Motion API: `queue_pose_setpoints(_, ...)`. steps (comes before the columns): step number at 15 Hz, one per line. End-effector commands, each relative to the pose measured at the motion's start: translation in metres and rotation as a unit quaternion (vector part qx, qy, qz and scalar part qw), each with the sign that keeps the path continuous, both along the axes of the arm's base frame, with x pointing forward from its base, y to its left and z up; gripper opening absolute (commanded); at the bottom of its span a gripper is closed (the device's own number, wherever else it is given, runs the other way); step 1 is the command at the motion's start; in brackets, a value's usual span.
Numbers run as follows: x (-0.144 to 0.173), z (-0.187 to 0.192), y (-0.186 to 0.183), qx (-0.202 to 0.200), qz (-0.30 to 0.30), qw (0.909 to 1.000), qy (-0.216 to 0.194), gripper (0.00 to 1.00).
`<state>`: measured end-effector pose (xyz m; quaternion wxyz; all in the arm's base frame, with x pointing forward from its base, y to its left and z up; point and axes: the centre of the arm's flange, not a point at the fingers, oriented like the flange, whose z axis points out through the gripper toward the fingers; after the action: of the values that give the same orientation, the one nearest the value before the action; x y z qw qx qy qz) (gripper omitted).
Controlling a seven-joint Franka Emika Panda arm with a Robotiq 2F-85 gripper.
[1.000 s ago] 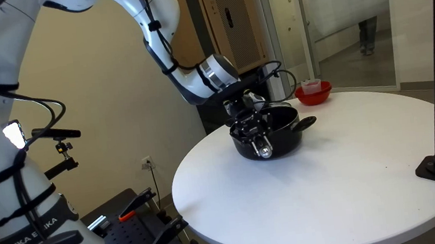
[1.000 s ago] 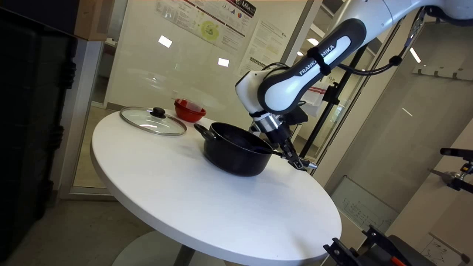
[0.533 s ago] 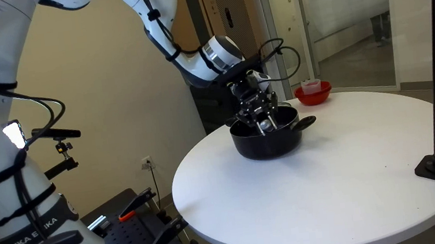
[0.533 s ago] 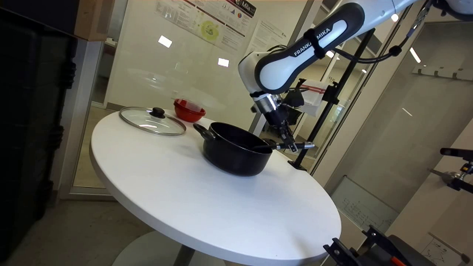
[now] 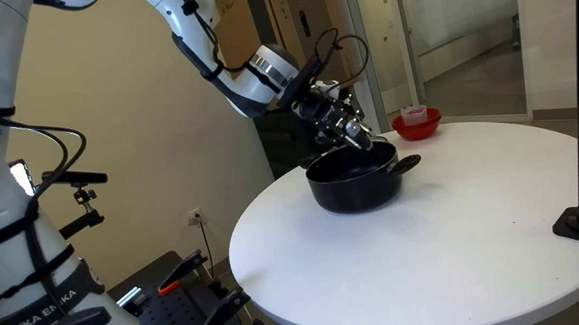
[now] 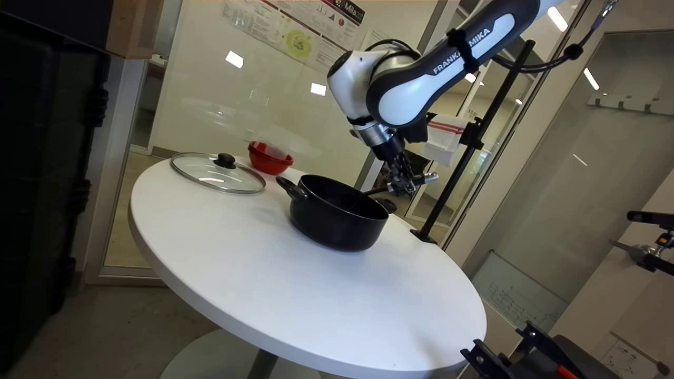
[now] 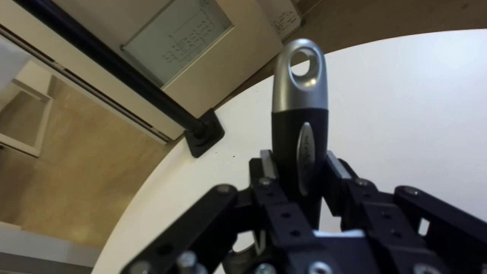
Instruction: Use the spoon to mix the contents of the pot then put it back on the table
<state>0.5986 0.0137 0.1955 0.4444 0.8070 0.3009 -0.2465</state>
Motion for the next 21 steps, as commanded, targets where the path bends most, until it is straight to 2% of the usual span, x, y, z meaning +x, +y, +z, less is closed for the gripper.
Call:
queue_pose_setpoints(1, -0.028, 0.017, 0.016, -0.051, 0.049, 0.9953, -0.066, 0.08)
queue_pose_setpoints(6, -0.043, 0.019, 0.033, -0.119, 0.116, 0.9764, -0.138, 0.08)
queue_pose_setpoints(9, -0.052, 0.017, 0.038, -0.156, 0.153, 0.9585, -0.184, 0.08)
queue_pose_setpoints(12, -0.058, 0.018, 0.040, -0.197, 0.180, 0.9359, -0.230, 0.08)
queue_pose_setpoints(13, -0.060, 0.018, 0.041, -0.205, 0.185, 0.9328, -0.232, 0.08)
queue_pose_setpoints(15, -0.066, 0.017, 0.041, -0.218, 0.192, 0.9296, -0.226, 0.08)
queue_pose_setpoints(18, -0.073, 0.014, 0.042, -0.226, 0.195, 0.9313, -0.209, 0.08)
queue_pose_setpoints(20, -0.077, 0.012, 0.041, -0.228, 0.194, 0.9348, -0.192, 0.08)
queue_pose_setpoints(21, -0.079, 0.009, 0.039, -0.228, 0.195, 0.9386, -0.170, 0.08)
